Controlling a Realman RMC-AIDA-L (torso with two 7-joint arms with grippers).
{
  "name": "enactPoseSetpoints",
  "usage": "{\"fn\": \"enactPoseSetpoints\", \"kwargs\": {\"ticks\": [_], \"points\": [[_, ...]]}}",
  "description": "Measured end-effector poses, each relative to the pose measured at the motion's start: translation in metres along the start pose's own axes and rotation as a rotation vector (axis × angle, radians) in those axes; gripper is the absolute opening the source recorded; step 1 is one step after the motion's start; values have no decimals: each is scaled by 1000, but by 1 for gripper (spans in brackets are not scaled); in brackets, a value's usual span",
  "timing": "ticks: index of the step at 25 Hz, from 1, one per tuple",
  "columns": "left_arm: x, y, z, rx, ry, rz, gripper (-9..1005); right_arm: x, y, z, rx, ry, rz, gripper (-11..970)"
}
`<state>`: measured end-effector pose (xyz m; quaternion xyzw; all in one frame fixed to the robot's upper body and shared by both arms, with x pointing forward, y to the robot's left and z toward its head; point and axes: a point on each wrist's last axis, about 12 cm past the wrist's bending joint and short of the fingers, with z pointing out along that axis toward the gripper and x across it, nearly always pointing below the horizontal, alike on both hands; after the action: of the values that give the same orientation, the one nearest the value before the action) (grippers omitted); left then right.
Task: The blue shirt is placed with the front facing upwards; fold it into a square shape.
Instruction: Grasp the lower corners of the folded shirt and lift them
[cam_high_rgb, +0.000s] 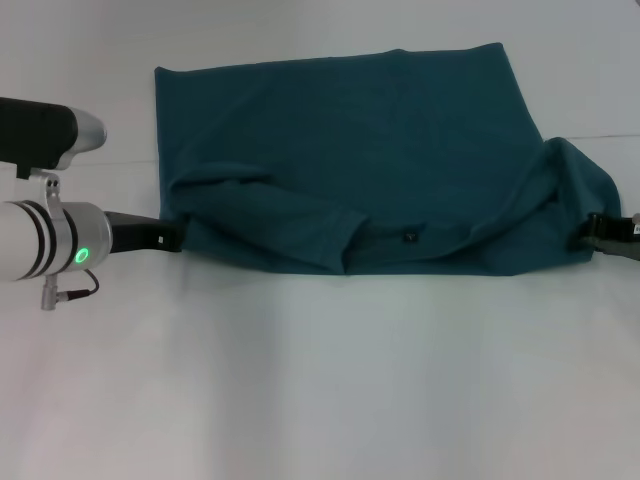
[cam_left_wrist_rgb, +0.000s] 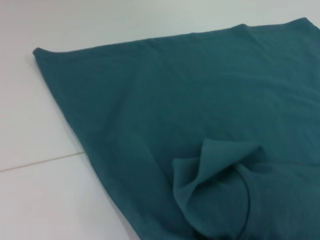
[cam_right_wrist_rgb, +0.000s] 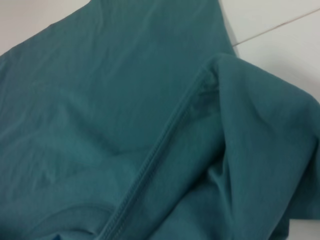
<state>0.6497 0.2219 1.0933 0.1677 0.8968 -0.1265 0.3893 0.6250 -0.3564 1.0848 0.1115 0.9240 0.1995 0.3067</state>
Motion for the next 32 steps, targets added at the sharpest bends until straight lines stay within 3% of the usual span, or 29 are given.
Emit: {"fn": "enactPoseSetpoints", "kwargs": {"ticks": [6, 17, 21, 28, 32], "points": [[-6, 0, -4, 11, -8, 5, 33, -2, -4, -12, -18, 12, -13, 42], [-16, 1, -15, 66, -14, -23, 33, -2, -19, -39, -66, 9, 18, 41], [-34, -2, -17, 68, -48, -29, 33, -24, -7, -50, -102, -43, -9, 41], [-84, 1, -20, 39, -145, -64, 32, -90, 22, -70, -112, -135, -71, 42], [-86, 1, -16, 42, -136, -75, 32, -91, 25, -68, -94, -104, -91, 42]]}}
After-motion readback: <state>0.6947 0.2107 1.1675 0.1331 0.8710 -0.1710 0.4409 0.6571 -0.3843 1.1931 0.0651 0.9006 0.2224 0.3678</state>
